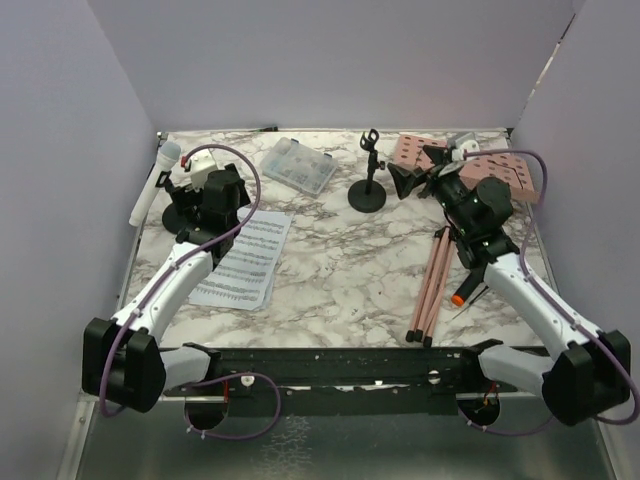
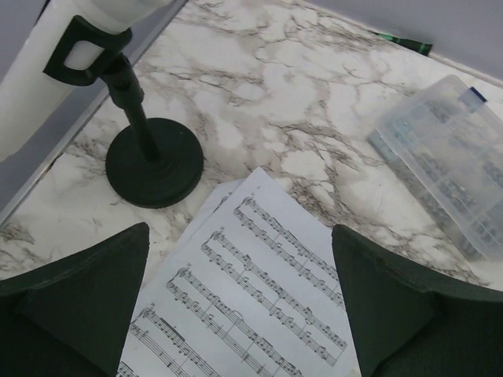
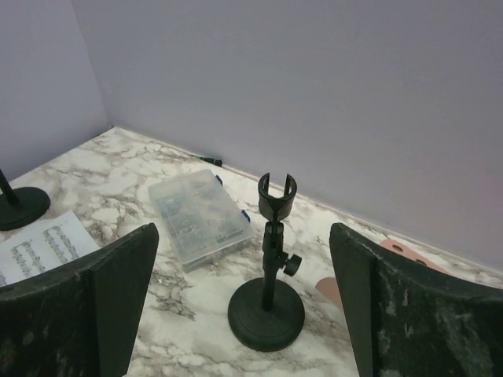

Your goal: Pack up the instrument practice props

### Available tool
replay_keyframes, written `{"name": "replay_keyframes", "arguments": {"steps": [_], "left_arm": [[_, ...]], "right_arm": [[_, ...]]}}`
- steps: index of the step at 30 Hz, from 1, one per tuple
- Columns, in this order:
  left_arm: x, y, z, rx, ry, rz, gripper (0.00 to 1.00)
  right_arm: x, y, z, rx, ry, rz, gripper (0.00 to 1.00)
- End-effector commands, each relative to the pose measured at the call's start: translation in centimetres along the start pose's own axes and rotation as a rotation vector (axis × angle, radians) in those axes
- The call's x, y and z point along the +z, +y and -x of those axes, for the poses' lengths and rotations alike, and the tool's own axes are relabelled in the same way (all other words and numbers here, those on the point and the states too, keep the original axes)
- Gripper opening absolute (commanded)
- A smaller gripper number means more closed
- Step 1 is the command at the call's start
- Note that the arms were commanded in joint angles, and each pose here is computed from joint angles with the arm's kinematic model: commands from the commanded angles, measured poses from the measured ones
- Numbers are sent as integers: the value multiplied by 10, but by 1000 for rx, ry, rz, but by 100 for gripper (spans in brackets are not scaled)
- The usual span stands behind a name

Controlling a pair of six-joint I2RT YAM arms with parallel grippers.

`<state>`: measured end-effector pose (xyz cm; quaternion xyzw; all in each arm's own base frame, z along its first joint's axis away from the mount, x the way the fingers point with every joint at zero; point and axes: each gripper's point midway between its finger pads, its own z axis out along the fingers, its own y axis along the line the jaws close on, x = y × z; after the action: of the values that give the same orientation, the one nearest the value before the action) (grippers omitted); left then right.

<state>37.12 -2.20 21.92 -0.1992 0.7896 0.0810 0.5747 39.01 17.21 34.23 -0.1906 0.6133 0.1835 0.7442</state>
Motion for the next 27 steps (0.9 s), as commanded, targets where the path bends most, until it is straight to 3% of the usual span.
{"name": "replay_keyframes", "arguments": {"steps": [1, 11, 27], "left_arm": [[18, 30, 17, -51, -63, 187, 99], [62, 61, 17, -105, -174, 368, 98], [122, 102, -19, -45, -223, 589, 87]], "right_arm": [[-37, 0, -7, 20, 4, -54, 95], [-96, -1, -13, 9, 17, -123, 100], [-117, -4, -14, -88, 119, -133, 100]]}}
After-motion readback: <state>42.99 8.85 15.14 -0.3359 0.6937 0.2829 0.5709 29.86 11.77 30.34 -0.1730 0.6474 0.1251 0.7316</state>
